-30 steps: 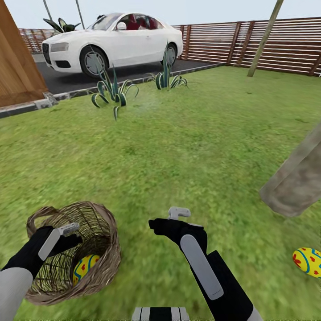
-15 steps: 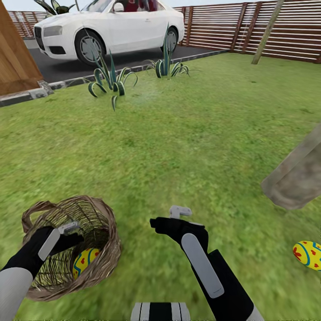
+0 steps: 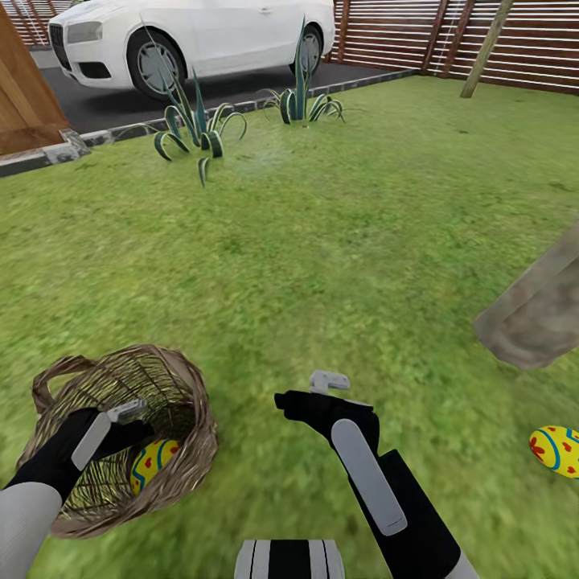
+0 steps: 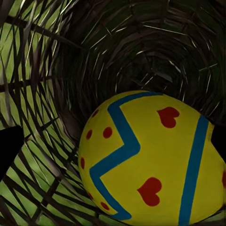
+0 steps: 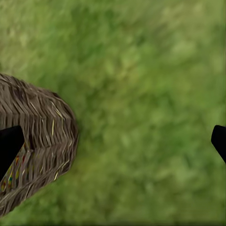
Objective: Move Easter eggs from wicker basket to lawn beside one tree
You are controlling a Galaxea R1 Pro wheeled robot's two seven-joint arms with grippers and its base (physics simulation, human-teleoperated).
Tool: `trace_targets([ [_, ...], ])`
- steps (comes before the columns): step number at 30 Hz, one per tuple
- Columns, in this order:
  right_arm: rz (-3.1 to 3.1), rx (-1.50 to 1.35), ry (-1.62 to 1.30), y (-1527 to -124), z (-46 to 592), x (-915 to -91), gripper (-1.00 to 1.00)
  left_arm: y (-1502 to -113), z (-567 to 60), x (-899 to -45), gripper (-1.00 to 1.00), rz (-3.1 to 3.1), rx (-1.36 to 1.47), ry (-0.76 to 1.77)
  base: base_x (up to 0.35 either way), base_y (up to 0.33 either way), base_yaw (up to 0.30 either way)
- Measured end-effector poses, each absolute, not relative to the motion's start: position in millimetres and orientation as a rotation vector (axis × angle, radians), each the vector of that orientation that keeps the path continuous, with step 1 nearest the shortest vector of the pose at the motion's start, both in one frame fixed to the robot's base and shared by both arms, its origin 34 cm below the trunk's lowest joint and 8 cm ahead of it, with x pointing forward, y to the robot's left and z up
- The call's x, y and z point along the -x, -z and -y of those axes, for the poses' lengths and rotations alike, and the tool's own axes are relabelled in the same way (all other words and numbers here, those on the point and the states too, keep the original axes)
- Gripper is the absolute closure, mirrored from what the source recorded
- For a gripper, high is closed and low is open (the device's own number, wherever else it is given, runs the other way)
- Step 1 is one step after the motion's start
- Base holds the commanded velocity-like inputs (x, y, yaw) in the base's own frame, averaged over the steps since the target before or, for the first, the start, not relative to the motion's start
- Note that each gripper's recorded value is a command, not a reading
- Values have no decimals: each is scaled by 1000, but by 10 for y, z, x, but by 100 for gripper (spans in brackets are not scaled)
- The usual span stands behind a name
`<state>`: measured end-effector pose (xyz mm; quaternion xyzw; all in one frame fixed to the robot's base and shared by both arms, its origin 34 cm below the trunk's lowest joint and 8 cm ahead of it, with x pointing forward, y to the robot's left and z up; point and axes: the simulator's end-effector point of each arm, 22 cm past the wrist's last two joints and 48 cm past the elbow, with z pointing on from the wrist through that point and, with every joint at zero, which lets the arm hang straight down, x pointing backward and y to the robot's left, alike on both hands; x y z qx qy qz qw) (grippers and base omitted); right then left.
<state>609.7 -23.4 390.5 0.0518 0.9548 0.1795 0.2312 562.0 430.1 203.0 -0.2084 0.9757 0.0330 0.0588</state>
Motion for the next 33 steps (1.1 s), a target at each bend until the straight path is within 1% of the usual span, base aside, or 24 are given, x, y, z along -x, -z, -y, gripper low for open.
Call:
trace_targets([
  [33, -2626, -145, -492, -3902, 241, -6098, -100, -2070, -4214, -5716, -100, -2940, 648, -40, 0, 0, 0],
])
